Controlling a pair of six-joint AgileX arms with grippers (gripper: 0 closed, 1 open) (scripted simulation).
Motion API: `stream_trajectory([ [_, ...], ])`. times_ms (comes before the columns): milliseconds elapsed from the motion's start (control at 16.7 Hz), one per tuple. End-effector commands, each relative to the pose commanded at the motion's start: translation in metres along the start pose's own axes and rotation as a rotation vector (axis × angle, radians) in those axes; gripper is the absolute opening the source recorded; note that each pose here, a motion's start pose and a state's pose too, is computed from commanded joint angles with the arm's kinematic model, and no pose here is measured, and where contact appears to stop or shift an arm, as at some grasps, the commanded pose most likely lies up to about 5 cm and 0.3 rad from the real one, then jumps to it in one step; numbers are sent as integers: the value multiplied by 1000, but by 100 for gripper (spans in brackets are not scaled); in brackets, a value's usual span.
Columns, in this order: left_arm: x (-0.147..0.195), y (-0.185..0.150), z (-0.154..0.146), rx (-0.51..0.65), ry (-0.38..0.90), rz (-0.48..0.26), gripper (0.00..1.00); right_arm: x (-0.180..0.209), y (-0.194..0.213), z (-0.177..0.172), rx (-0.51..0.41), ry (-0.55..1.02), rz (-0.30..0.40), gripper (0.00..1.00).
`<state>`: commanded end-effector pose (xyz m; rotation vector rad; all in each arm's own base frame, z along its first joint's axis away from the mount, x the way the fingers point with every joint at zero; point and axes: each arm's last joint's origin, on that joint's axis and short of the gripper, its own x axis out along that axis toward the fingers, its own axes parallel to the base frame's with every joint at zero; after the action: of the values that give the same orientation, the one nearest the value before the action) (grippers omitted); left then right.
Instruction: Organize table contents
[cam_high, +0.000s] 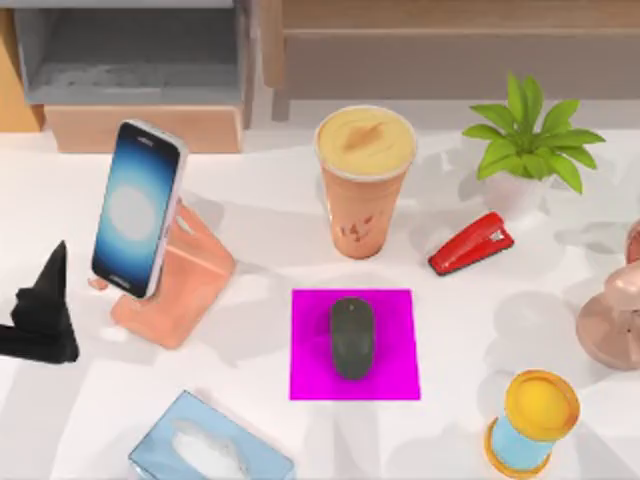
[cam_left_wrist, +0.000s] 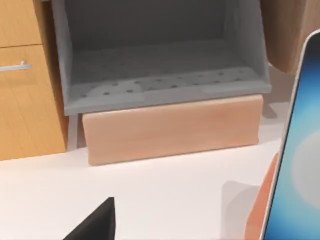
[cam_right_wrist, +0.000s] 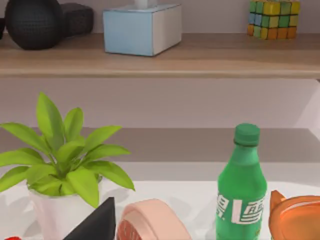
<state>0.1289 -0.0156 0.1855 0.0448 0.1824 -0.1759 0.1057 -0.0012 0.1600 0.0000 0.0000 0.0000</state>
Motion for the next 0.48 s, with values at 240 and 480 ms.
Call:
stream_trajectory([
  [240,-13,4,-9,-15,-101,70,100,0,0,0,0,0,0,100],
  [480,-20,8,-26,-35,-171,147,100,0,0,0,0,0,0,100],
])
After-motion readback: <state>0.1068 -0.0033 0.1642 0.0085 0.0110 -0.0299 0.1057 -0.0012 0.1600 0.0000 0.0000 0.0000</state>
